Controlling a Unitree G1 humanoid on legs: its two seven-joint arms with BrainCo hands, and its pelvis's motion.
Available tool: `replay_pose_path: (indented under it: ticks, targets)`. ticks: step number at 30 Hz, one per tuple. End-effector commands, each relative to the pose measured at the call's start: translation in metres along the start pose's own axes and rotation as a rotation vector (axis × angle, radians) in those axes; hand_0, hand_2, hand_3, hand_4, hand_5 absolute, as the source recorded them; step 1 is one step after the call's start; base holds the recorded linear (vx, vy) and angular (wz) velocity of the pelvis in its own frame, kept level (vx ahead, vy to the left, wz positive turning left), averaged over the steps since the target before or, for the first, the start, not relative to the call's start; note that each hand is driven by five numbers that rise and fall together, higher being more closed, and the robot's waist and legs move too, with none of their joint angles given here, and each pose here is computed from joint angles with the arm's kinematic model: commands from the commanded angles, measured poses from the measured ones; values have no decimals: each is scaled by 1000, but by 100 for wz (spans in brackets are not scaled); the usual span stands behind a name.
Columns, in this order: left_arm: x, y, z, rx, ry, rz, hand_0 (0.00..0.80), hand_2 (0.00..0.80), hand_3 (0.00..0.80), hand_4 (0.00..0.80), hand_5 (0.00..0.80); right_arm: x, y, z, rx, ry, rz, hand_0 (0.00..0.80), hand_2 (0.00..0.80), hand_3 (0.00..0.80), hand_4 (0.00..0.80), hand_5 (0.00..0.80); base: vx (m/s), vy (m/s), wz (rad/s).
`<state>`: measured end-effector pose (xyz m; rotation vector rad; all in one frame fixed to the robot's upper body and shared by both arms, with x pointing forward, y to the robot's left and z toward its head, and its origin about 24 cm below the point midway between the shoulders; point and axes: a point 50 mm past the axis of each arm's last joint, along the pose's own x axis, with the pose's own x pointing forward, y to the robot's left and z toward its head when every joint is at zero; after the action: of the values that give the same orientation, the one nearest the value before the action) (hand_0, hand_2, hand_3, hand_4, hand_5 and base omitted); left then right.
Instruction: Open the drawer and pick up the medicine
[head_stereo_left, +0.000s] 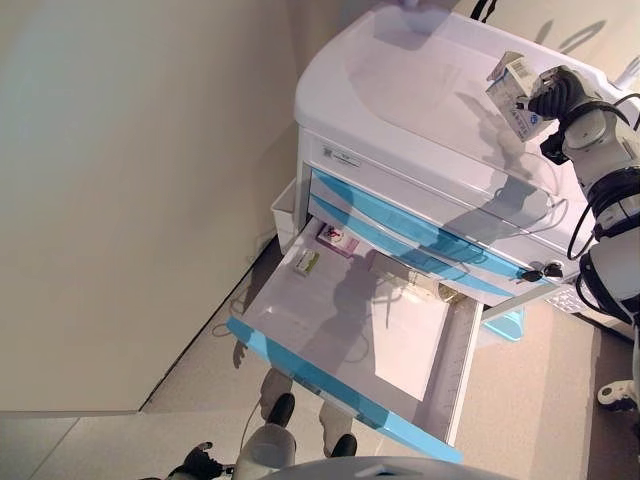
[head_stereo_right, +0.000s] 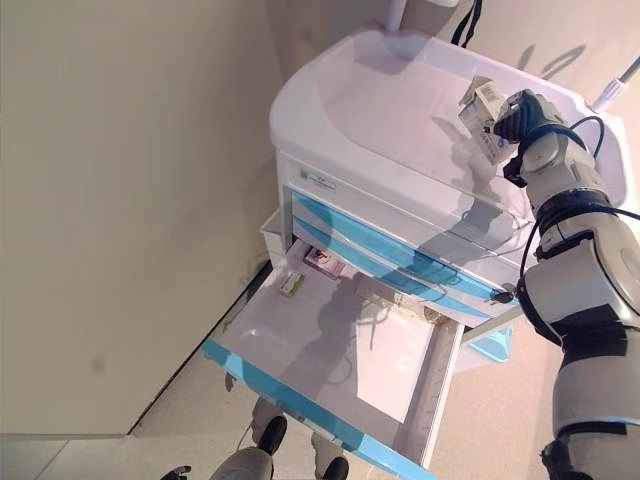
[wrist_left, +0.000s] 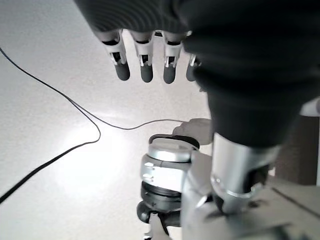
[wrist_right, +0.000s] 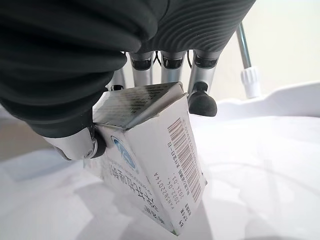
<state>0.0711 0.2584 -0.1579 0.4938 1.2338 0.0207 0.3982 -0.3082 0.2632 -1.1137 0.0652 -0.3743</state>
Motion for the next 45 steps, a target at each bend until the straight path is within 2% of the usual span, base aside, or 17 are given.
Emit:
replay_pose_path:
  ticks: [1, 32, 33, 34, 36, 45]
  targets:
    - [2, 6, 7, 25, -19, 26, 0, 0, 0, 0, 0, 0, -30, 2, -24, -13, -109, 800, 800, 800, 800, 800, 6, -6, 6]
    - [2, 2, 14, 47, -47, 4, 0, 0, 0, 0, 0, -1, 20, 3, -79, -34, 71, 800, 800, 800, 800, 800, 0, 0, 0]
    - [2, 2, 15, 47, -48, 3, 0, 0, 0, 0, 0, -1, 20, 4, -80, -37, 73, 772, 772, 772, 772, 772, 0, 0, 0]
    - [2, 2, 15, 47, -47, 2, 0, 0, 0, 0, 0, -1, 21, 4, -78, -36, 75, 596, 596, 596, 596, 596, 0, 0, 0]
    - [2, 2, 14, 47, -43, 4, 0, 0, 0, 0, 0, -2, 23, 5, -80, -40, 80, 0, 0, 0, 0, 0, 0, 0, 0]
    - [2, 4, 13, 48, -39, 7, 0, 0, 0, 0, 0, -1, 21, 12, -66, -63, 67, 0, 0, 0, 0, 0, 0, 0, 0]
